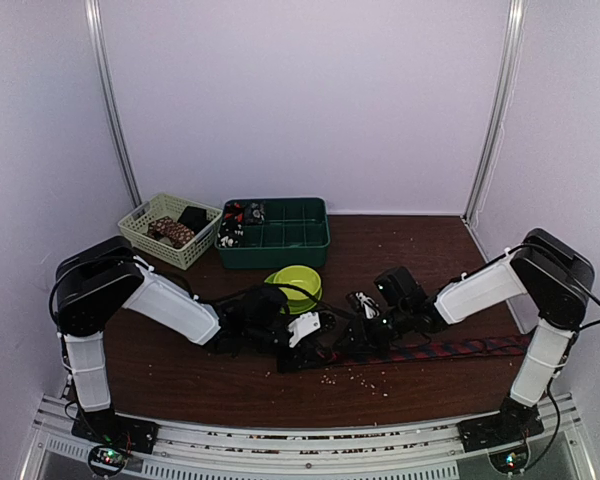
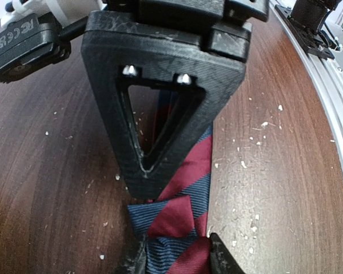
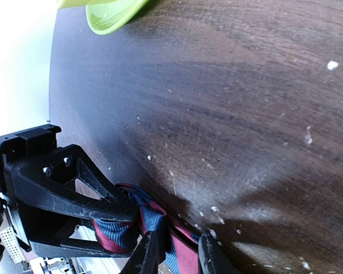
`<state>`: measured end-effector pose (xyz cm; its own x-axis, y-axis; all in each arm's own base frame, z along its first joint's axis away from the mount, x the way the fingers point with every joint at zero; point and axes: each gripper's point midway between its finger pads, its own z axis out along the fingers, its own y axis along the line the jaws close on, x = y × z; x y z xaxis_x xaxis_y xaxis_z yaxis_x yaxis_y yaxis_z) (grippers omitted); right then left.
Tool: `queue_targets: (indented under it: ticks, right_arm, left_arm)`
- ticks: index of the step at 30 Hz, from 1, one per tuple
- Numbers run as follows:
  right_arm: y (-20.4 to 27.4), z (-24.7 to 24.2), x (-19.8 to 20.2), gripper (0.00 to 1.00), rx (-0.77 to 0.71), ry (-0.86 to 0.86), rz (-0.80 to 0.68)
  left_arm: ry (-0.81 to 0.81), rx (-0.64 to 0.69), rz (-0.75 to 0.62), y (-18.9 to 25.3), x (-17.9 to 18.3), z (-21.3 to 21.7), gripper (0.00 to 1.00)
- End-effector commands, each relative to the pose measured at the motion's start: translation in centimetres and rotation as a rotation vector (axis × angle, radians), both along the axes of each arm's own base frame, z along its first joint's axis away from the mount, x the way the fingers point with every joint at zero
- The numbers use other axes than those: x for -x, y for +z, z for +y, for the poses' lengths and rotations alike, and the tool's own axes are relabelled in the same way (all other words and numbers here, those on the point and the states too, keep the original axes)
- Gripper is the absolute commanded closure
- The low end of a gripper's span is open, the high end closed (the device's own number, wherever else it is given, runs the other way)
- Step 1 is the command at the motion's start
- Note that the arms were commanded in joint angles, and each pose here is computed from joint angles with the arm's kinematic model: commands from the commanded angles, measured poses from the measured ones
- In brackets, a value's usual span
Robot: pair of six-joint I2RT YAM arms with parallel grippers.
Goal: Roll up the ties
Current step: Roll the tie at the center of the board.
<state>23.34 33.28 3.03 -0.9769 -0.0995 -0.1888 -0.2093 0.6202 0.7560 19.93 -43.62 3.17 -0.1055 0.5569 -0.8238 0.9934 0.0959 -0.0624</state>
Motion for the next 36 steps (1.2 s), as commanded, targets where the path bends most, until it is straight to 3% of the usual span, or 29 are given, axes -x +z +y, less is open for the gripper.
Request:
queue_targets:
  ticks: [1, 10, 19, 25, 36]
  right_arm:
    - [0.7, 1.0, -0.3, 0.76, -0.023, 0.008, -0.016]
    - [0.4, 2.3, 0.1, 0.77, -0.028, 0.038, 0.005]
    - [2.3, 1.8, 0.6, 1.00, -0.038, 0.036, -0.015]
    - [3.0, 1.6, 1.2, 1.00, -0.041, 0.036, -0.027]
    - [-1.4, 1.3, 1.5, 1.00, 0.006, 0.030, 0.013]
  left_arm:
    - [0.007, -0.053, 0.008, -1.1, 0.2, 1.1, 0.67]
    - [0.008, -0.056, 0.003, -1.2, 0.1, 1.1, 0.66]
    - [0.019, -0.067, -0.003, -1.5, -0.1, 1.4, 0.67]
    - [0.034, -0.049, -0.016, -0.7, -0.5, 1.5, 0.66]
    - [0.027, 0.010, -0.025, 2.3, -1.0, -0.1, 0.64]
